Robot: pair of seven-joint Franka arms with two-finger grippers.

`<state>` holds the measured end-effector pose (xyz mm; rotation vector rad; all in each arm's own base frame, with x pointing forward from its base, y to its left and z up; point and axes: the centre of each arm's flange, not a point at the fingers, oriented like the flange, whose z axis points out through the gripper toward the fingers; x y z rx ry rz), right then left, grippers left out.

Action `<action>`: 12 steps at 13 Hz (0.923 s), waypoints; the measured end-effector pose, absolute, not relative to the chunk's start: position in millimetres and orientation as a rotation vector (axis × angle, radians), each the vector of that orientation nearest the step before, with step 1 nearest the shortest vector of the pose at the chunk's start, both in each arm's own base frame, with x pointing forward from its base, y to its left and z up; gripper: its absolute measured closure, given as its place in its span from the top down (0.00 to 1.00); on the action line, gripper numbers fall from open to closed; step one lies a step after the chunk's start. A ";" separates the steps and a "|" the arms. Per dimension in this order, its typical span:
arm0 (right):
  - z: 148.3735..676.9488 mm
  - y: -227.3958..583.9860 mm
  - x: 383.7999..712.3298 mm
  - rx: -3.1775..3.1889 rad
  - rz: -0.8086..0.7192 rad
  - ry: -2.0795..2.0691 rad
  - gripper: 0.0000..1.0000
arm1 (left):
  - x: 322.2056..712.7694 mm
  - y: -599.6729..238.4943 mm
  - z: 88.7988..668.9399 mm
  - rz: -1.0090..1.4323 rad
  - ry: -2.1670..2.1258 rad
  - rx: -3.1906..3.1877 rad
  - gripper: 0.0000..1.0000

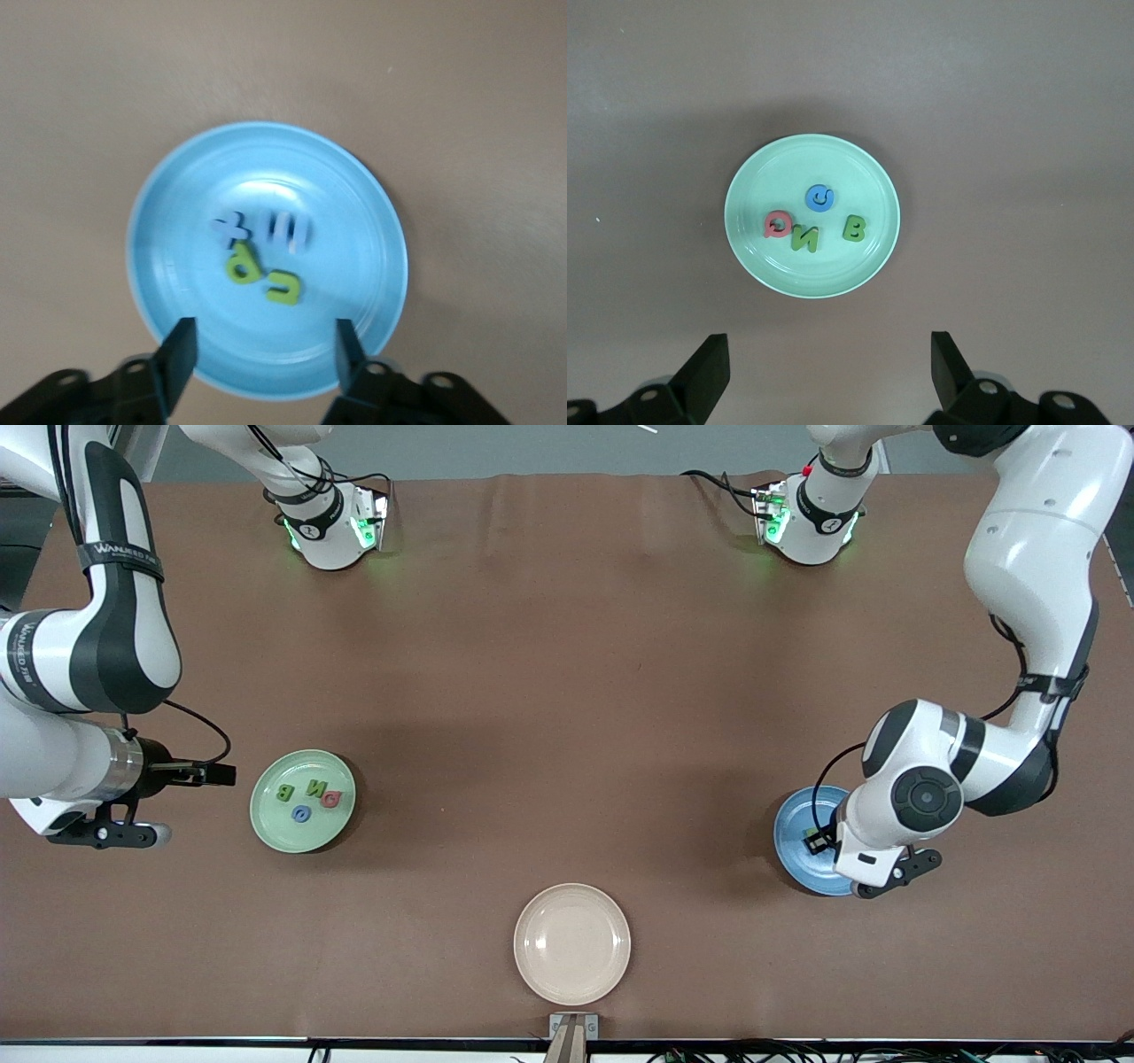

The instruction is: Sort upper and lower case letters into plates

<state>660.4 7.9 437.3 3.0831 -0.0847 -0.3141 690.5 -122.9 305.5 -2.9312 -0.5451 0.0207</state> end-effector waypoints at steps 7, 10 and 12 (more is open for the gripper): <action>473.0 -4.8 652.9 3.127 -0.263 0.004 1.00 | 657.4 -114.2 505.6 -0.154 -0.226 -2.972 1.00; 498.2 -6.1 637.9 3.135 -0.236 0.001 1.00 | 627.0 -114.3 566.5 -0.109 -0.107 -3.009 1.00; 507.8 -9.0 627.6 3.137 -0.225 -0.006 1.00 | 607.0 -95.2 601.9 -0.090 -0.022 -3.042 1.00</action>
